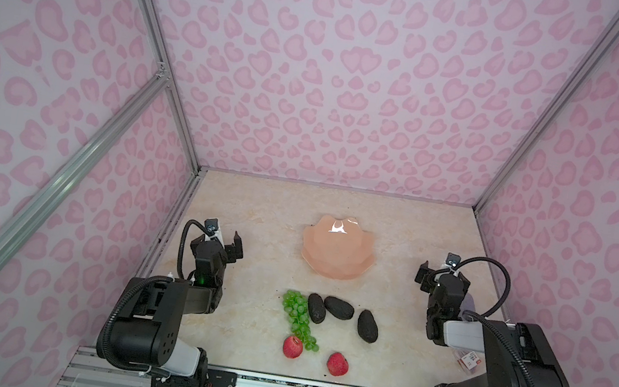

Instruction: Place and organize the fake fruits in the fruit bowl

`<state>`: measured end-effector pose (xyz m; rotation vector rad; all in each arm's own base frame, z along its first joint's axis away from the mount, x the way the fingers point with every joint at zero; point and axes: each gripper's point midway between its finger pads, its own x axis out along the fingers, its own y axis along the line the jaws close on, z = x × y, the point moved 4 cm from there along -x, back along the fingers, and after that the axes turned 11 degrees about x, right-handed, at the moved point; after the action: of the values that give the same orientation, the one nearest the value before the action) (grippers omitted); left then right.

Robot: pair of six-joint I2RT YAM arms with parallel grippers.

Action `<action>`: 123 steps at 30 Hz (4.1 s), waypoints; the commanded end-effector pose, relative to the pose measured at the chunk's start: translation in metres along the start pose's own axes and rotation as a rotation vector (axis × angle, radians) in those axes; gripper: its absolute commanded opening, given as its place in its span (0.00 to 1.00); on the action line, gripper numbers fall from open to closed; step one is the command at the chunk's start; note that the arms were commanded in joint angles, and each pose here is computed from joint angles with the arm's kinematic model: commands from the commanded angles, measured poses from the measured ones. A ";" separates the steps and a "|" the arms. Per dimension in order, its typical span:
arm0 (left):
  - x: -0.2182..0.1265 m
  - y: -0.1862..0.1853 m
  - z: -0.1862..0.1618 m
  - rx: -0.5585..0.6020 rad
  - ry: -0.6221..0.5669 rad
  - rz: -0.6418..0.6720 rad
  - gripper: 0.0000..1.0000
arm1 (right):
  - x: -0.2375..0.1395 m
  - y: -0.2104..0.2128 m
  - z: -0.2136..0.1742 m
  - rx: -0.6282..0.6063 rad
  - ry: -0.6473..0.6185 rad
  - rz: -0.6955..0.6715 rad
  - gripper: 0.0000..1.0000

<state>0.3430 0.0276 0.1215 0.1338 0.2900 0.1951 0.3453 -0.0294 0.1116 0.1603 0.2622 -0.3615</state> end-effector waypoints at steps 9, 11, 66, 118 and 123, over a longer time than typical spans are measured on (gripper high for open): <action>-0.017 0.014 0.055 -0.044 -0.047 0.043 0.98 | -0.003 0.005 0.036 -0.008 0.035 -0.064 1.00; -0.026 0.017 0.074 -0.059 -0.055 0.034 0.98 | -0.010 0.012 0.054 0.097 0.119 -0.076 1.00; -0.112 0.021 0.133 -0.248 -0.077 -0.133 0.98 | -0.191 0.154 0.040 -0.005 0.286 0.424 0.26; -0.195 -0.057 0.055 -0.315 0.352 -0.604 0.88 | -0.041 0.304 0.051 0.031 0.315 0.579 0.81; -0.207 -0.084 0.029 -0.291 0.445 -0.666 0.87 | -0.072 0.261 0.072 0.089 0.248 0.564 0.88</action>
<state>0.1771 -0.0948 0.2057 -0.2708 0.6631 -0.4293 0.4058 0.2359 0.2221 0.3289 0.4757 0.2435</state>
